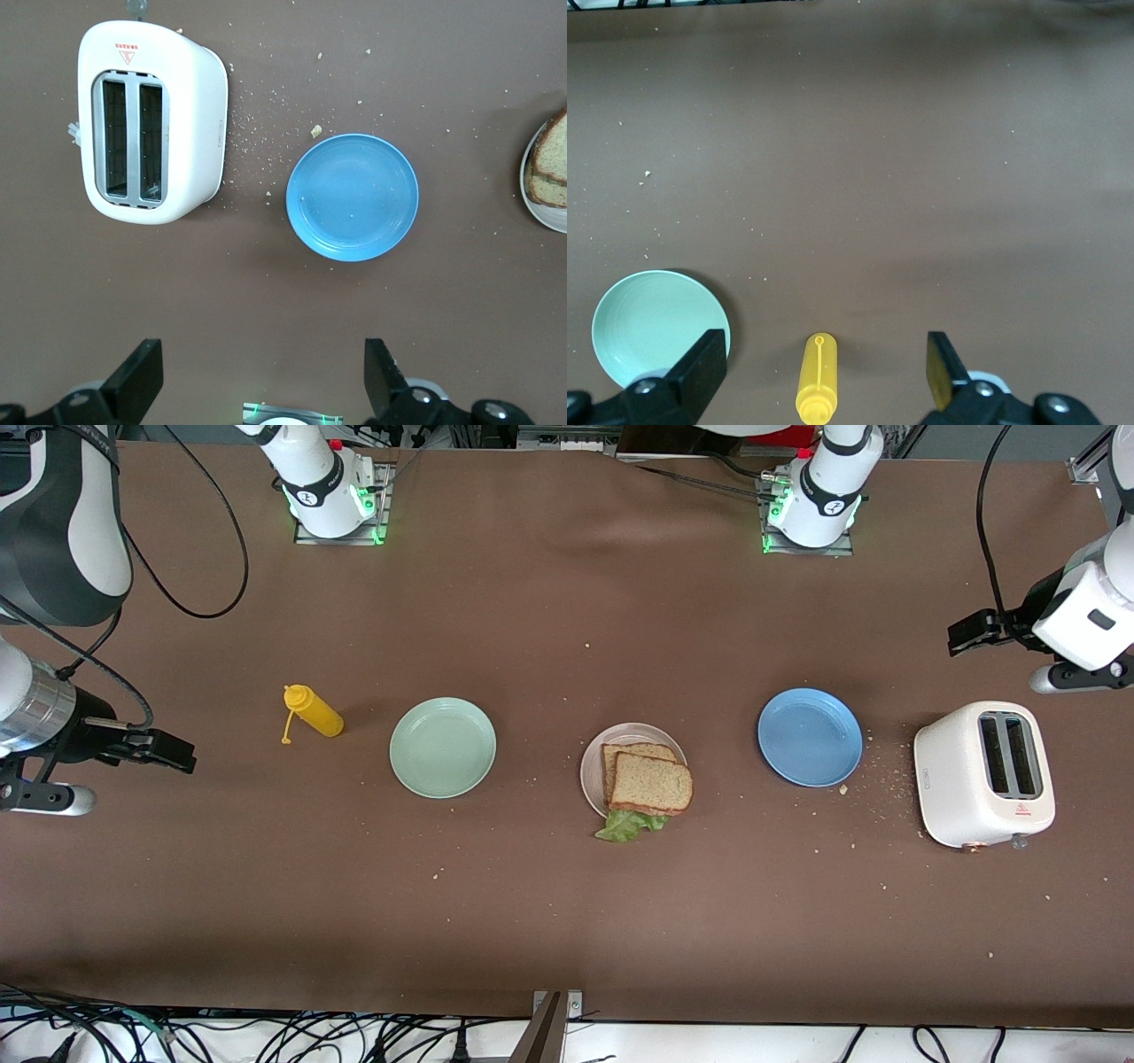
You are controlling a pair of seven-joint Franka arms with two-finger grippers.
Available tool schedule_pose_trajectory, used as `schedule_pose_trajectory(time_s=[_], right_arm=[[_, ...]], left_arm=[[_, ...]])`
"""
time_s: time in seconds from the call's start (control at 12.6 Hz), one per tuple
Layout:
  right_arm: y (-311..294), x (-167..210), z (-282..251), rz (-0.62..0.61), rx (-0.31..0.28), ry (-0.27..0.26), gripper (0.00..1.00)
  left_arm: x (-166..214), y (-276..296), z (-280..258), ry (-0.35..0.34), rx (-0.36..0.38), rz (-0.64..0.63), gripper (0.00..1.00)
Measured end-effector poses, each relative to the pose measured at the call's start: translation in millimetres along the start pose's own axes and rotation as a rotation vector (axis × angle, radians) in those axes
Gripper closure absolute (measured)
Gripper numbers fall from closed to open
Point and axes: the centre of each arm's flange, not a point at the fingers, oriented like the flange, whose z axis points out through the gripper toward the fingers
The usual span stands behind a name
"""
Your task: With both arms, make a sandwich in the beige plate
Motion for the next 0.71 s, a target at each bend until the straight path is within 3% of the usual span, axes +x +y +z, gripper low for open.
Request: schedule_pose_trajectory(time_s=[0.71], right_arm=[[-0.1, 0.6, -0.5, 0.000, 0.001, 0.006, 0.00]], left_arm=[[2.7, -11.2, -5.3, -0.010, -0.023, -0.021, 0.00]])
